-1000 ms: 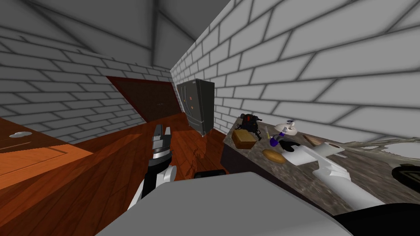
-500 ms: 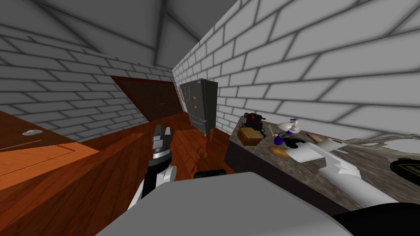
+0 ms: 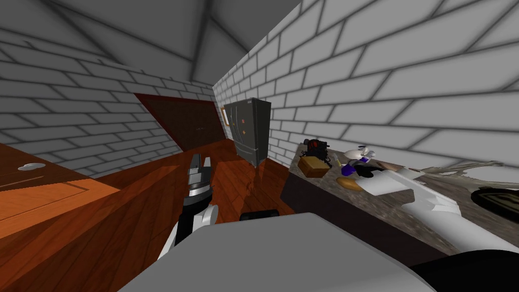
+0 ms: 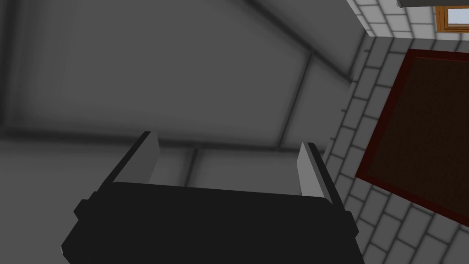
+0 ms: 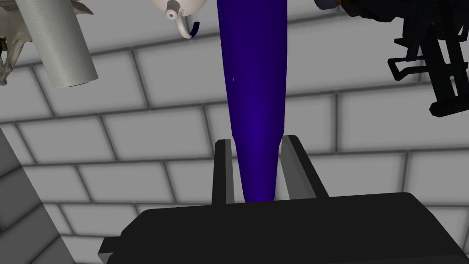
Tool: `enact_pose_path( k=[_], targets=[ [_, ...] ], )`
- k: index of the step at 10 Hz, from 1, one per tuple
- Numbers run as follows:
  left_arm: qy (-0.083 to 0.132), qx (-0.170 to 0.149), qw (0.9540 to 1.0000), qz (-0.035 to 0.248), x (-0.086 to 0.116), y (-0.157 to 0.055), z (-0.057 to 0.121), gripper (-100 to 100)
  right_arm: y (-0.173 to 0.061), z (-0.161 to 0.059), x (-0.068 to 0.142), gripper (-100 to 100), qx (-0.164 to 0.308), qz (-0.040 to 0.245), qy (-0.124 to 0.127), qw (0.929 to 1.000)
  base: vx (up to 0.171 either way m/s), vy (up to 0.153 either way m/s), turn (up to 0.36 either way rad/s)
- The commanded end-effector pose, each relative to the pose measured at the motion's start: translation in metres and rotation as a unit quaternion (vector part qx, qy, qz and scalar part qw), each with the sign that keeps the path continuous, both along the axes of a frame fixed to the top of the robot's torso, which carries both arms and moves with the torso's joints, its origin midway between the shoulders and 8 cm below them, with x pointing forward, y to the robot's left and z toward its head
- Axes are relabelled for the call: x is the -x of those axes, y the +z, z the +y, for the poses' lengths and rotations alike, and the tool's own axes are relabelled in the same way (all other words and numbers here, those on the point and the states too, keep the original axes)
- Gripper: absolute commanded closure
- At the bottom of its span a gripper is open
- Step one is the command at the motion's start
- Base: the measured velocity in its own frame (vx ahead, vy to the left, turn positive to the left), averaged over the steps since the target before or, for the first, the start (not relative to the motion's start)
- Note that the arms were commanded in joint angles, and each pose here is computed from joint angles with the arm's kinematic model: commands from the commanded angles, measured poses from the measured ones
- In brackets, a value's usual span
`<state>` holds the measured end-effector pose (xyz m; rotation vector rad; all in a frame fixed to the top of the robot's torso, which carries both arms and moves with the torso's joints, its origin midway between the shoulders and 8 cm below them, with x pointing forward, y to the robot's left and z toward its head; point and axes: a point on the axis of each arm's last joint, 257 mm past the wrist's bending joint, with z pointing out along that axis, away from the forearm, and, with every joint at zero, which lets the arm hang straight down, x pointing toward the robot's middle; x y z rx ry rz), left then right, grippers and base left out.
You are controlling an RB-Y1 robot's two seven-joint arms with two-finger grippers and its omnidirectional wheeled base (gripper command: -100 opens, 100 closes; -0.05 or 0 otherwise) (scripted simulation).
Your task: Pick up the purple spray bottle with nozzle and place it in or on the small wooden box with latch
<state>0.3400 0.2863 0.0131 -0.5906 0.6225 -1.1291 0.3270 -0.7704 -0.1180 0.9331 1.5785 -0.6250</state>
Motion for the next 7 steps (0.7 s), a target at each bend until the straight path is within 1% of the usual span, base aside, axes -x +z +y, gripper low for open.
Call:
enact_pose_path(
  k=[1, 2, 4, 7],
  targets=[
    [0.0, 0.0, 1.0, 0.0, 0.0, 0.0, 0.0, 0, 0.012, 0.005, -0.006, 100, 0.004, -0.001, 0.003, 1.0, -0.031, 0.113, -0.055],
    [0.0, 0.0, 1.0, 0.0, 0.0, 0.0, 0.0, 0, 0.023, 0.013, -0.014, 100, 0.009, 0.0, 0.012, 0.9999, 0.008, 0.092, -0.072],
    [0.0, 0.0, 1.0, 0.0, 0.0, 0.0, 0.0, 0, 0.035, 0.025, -0.024, 100, 0.014, 0.002, 0.026, 0.9996, 0.033, 0.077, -0.044],
    [0.0, 0.0, 1.0, 0.0, 0.0, 0.0, 0.0, 0, 0.051, 0.047, -0.04, 100, 0.023, 0.009, 0.053, 0.9983, 0.05, 0.061, -0.032]
  ],
)
